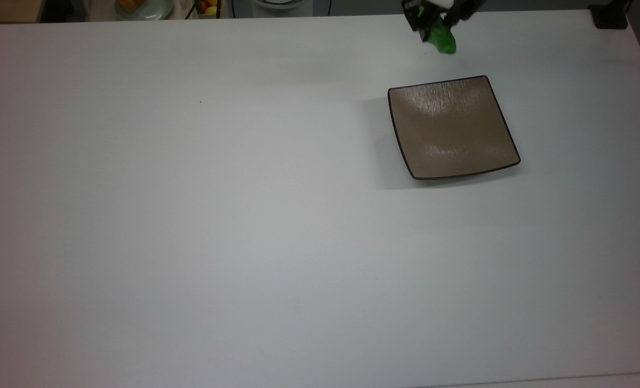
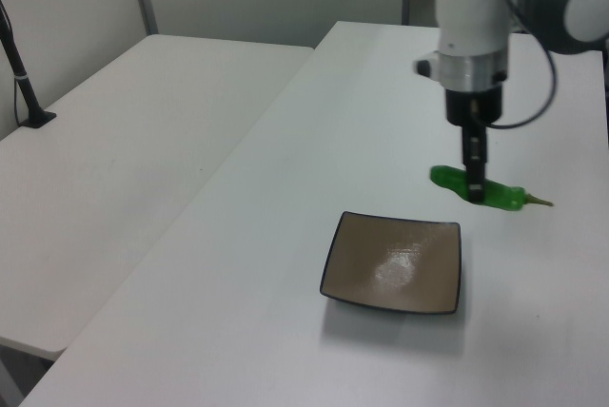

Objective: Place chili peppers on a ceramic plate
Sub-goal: 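Lift the chili pepper and carry it over the brown plate, then lower the chili pepper onto the plate and open the gripper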

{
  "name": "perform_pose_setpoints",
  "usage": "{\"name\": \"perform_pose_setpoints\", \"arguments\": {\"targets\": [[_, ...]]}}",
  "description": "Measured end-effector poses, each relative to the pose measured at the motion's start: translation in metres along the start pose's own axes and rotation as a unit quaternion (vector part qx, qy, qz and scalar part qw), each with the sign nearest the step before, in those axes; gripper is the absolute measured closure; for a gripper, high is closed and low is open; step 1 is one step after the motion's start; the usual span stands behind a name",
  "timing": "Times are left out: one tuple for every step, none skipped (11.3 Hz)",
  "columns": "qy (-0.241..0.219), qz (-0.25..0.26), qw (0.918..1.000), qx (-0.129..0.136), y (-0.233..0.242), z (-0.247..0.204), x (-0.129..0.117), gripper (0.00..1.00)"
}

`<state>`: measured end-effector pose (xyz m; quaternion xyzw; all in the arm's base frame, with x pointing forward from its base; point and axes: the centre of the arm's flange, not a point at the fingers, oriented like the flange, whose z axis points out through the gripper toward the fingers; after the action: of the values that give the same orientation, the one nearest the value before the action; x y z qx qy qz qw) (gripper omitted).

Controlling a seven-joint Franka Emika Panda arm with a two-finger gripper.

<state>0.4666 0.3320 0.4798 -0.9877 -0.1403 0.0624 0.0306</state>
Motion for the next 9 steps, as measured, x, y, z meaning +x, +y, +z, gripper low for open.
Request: {"name": "perform_pose_setpoints", "arguments": {"targets": [[0.0, 0.008, 0.9999, 0.008, 0.007, -0.001, 0.019, 0.64], [-0.001, 0.014, 0.9998, 0.015, 0.012, 0.002, 0.037, 0.64], [-0.003, 0.019, 0.9996, 0.021, 0.016, 0.008, 0.055, 0.64], [-0.007, 0.023, 0.9993, 0.027, 0.019, 0.017, 0.07, 0.64], [-0.013, 0.027, 0.9991, 0.03, 0.022, 0.028, 0.083, 0.64], [-0.021, 0.03, 0.9988, 0.033, 0.024, 0.04, 0.093, 0.64], [-0.027, 0.03, 0.9986, 0.035, 0.023, 0.052, 0.102, 0.64], [-0.026, 0.028, 0.9984, 0.04, 0.018, 0.067, 0.112, 0.64], [-0.011, 0.034, 0.9982, 0.047, 0.013, 0.077, 0.121, 0.64]]}}
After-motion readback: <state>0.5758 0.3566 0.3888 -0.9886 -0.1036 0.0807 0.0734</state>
